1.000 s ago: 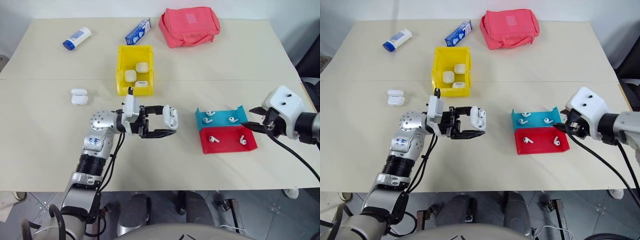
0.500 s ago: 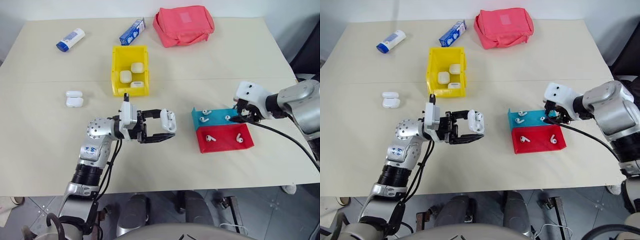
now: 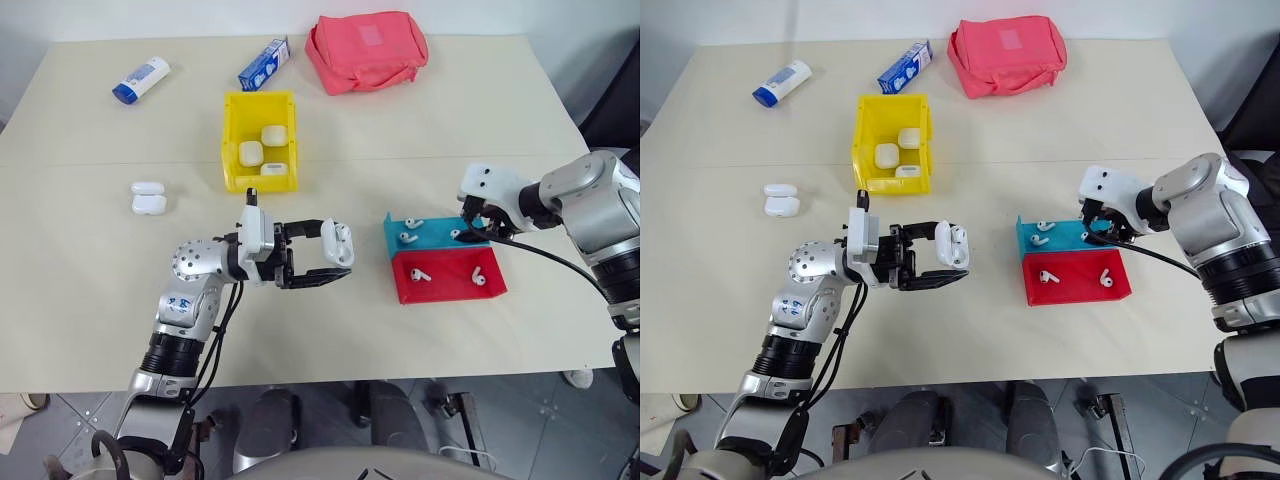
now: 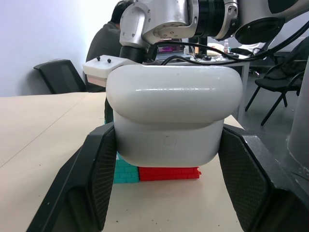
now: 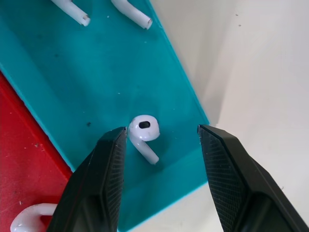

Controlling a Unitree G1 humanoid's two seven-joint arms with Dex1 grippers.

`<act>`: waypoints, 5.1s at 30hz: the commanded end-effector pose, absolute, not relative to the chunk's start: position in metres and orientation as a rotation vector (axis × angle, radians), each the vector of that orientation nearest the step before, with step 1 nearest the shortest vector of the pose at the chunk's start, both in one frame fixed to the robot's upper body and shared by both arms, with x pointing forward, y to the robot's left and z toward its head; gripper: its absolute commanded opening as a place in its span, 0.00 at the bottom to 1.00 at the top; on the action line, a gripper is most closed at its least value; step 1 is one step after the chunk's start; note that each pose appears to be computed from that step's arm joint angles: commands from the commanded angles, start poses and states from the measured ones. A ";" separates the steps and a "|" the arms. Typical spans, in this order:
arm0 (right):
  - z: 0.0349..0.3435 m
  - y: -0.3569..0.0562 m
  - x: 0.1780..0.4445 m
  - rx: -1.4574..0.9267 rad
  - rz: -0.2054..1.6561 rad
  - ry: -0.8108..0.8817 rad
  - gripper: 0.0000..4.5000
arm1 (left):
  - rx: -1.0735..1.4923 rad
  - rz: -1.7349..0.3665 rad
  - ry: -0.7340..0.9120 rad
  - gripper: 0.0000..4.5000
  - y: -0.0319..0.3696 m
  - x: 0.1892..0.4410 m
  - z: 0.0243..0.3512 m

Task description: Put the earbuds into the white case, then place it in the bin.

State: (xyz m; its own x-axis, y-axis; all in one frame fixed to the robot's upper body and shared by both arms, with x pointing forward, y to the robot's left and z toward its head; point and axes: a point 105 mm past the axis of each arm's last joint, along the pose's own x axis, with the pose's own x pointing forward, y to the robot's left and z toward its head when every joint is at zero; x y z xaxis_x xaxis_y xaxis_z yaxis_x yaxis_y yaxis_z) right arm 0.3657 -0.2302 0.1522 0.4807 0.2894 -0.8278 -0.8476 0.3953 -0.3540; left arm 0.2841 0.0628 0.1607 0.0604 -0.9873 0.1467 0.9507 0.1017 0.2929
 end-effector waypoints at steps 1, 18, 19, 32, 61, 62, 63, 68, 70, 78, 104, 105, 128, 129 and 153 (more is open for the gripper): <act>0.162 -0.227 0.367 -0.913 0.826 0.734 0.54 | 0.133 -1.470 -0.380 0.62 0.062 0.280 0.167; 0.159 -0.214 0.372 -0.847 0.781 0.844 0.54 | 0.124 -1.452 -0.384 0.62 0.060 0.280 0.165; 0.159 -0.215 0.372 -0.842 0.767 0.854 0.54 | 0.124 -1.452 -0.384 0.62 0.060 0.280 0.165; 0.156 -0.223 0.371 -0.784 0.683 0.944 0.54 | 0.119 -1.450 -0.384 0.62 0.059 0.281 0.164; 0.167 -0.216 0.375 -0.788 0.723 0.842 0.11 | 0.126 -1.436 -0.379 0.62 0.060 0.283 0.164; 0.176 -0.210 0.374 -0.751 0.757 0.780 0.11 | 0.125 -1.438 -0.380 0.62 0.060 0.283 0.164; 0.182 -0.206 0.372 -0.725 0.780 0.741 0.11 | 0.125 -1.439 -0.380 0.62 0.060 0.283 0.164; 0.207 -0.190 0.354 -0.637 0.900 0.450 0.11 | 0.126 -1.487 -0.380 0.62 0.056 0.284 0.165; 0.216 -0.181 0.341 -0.613 0.960 0.333 0.11 | 0.129 -1.502 -0.382 0.62 0.055 0.285 0.166; 0.248 -0.148 0.287 -0.221 1.092 0.125 0.11 | 0.153 -1.565 -0.394 0.62 0.048 0.298 0.171; 0.228 -0.092 0.245 0.177 1.090 0.105 0.11 | 0.179 -1.679 -0.437 0.62 0.038 0.304 0.179; 0.227 -0.091 0.245 0.178 1.092 0.102 0.11 | 0.178 -1.679 -0.436 0.62 0.039 0.304 0.180; 0.202 -0.085 0.248 0.184 1.108 0.157 0.11 | 0.124 -1.686 -0.446 0.62 0.038 0.303 0.194; 0.201 -0.085 0.249 0.180 1.107 0.162 0.11 | 0.124 -1.688 -0.449 0.62 0.038 0.302 0.194; 0.181 -0.099 0.259 0.018 1.112 0.241 0.11 | 0.154 -1.651 -0.452 0.62 0.043 0.304 0.193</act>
